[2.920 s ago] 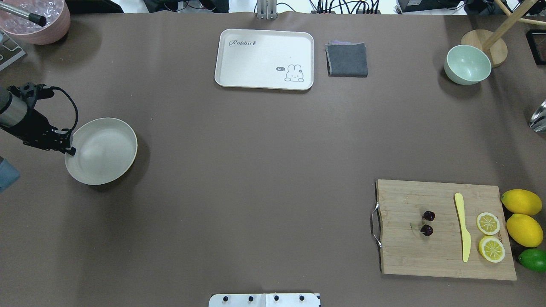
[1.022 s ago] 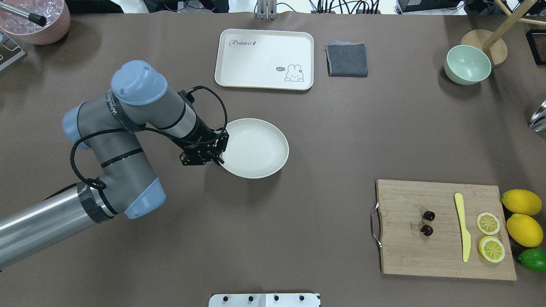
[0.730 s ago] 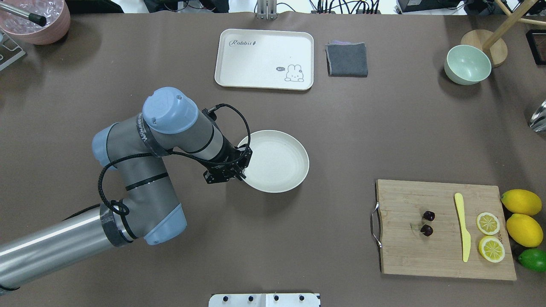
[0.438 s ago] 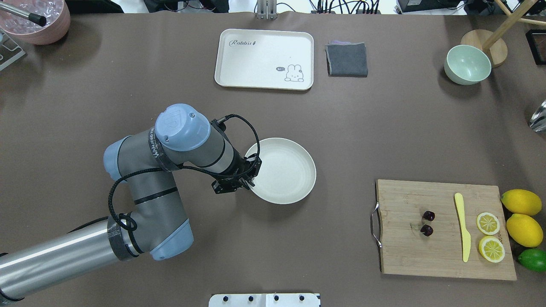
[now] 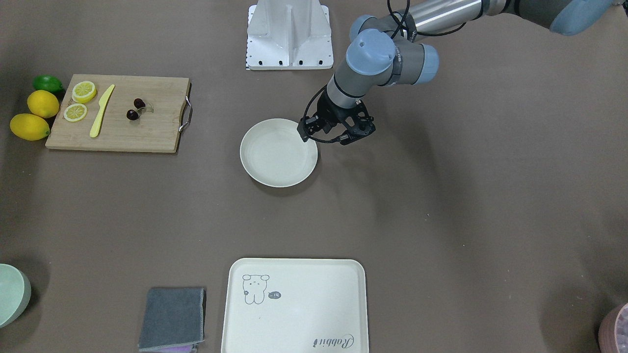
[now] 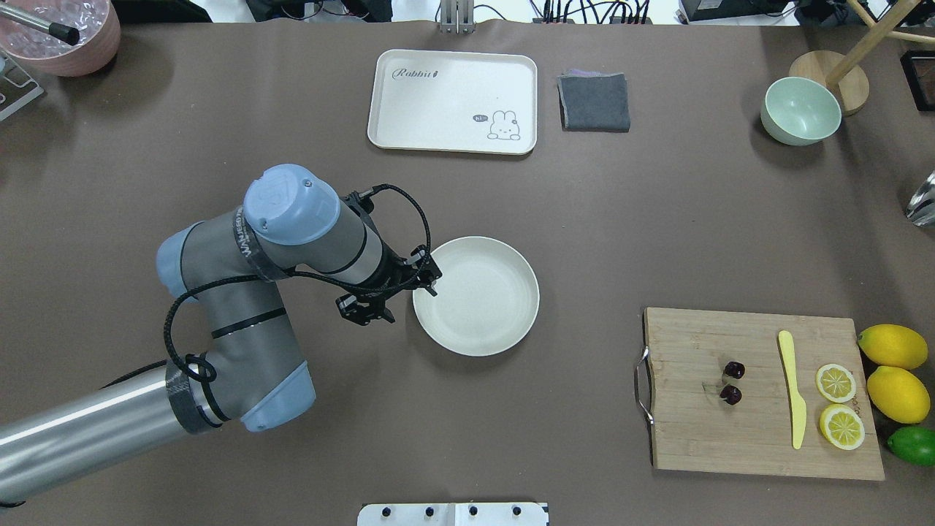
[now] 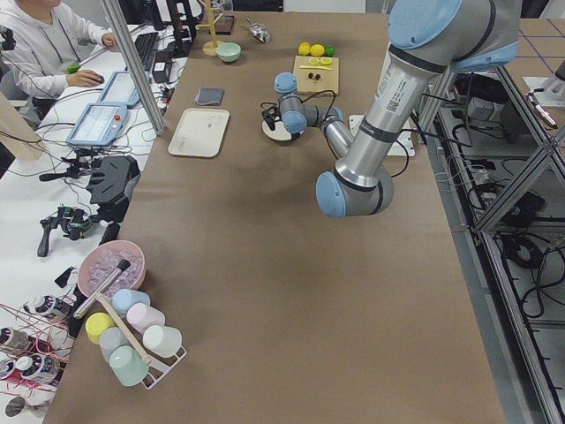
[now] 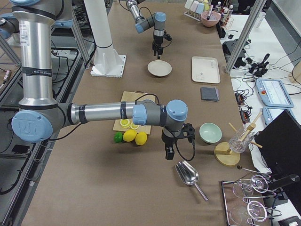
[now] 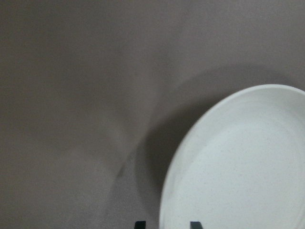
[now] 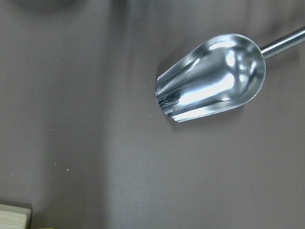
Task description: Place red cherry on plate
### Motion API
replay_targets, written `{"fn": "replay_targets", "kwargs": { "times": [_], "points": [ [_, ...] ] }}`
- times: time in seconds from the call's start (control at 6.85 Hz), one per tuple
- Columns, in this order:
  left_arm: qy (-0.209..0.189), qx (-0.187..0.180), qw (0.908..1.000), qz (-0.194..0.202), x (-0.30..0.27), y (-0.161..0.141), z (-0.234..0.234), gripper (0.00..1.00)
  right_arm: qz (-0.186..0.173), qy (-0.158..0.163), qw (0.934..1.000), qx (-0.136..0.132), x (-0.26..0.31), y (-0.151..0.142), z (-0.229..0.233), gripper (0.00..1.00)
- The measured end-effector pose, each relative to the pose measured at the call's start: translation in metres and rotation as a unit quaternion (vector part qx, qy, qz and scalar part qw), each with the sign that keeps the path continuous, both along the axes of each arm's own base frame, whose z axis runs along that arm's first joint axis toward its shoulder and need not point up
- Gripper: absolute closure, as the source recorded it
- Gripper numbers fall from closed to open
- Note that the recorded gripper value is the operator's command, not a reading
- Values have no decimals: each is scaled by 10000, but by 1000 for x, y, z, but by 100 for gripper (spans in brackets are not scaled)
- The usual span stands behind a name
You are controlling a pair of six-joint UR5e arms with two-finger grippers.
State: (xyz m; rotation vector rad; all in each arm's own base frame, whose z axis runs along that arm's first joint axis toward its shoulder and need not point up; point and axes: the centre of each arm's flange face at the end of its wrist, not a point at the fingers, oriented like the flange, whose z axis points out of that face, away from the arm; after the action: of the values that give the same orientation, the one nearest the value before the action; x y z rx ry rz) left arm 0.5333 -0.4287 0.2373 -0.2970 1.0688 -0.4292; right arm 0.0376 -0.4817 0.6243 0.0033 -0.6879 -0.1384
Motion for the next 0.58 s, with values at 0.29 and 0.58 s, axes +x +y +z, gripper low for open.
{"fn": "replay_targets", "kwargs": {
  "times": [0.29,0.58],
  "points": [
    [-179,162,9995,199,-75,-59,46,1,15,-48,9999,-98,-1,1,4,0],
    [-580,774,9933,636,-169,-113,101,1,44,-140,9996,-260,-2,3,5,0]
  ]
}}
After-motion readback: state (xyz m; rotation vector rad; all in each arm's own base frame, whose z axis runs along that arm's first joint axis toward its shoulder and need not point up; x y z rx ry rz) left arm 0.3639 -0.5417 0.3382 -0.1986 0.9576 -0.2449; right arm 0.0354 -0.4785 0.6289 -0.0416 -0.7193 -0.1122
